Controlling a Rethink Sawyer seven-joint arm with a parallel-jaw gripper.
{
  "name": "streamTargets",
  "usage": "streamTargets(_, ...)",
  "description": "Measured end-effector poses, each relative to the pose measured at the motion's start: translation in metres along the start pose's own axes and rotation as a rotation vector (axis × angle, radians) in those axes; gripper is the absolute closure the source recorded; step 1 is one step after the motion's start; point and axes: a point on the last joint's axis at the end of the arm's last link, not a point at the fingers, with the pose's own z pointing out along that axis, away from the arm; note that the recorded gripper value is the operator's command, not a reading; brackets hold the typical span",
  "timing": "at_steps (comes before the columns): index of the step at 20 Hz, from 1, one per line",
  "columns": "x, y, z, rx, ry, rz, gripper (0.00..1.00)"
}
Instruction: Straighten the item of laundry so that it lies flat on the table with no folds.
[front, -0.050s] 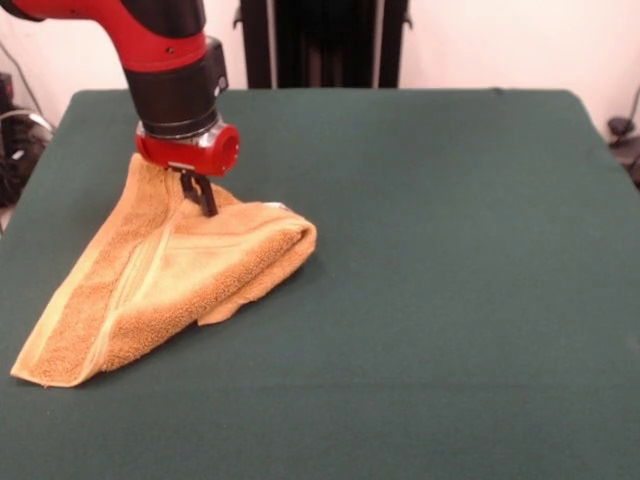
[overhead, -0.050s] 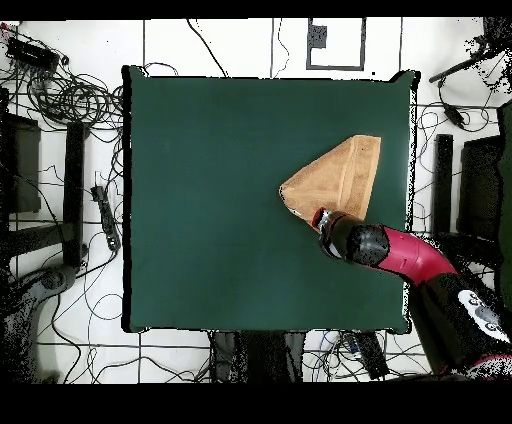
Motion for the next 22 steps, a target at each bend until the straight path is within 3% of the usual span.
streamTargets(5, 0.000, 0.010, 0.000, 0.041, -0.005, -0.038, 1.00)
streamTargets(10, 0.001, 0.041, -0.001, 0.132, -0.013, -0.137, 1.00)
streamTargets(16, 0.005, 0.087, 0.004, 0.131, -0.025, -0.204, 1.00)
streamTargets(22, 0.004, 0.085, 0.007, 0.123, -0.030, -0.190, 1.00)
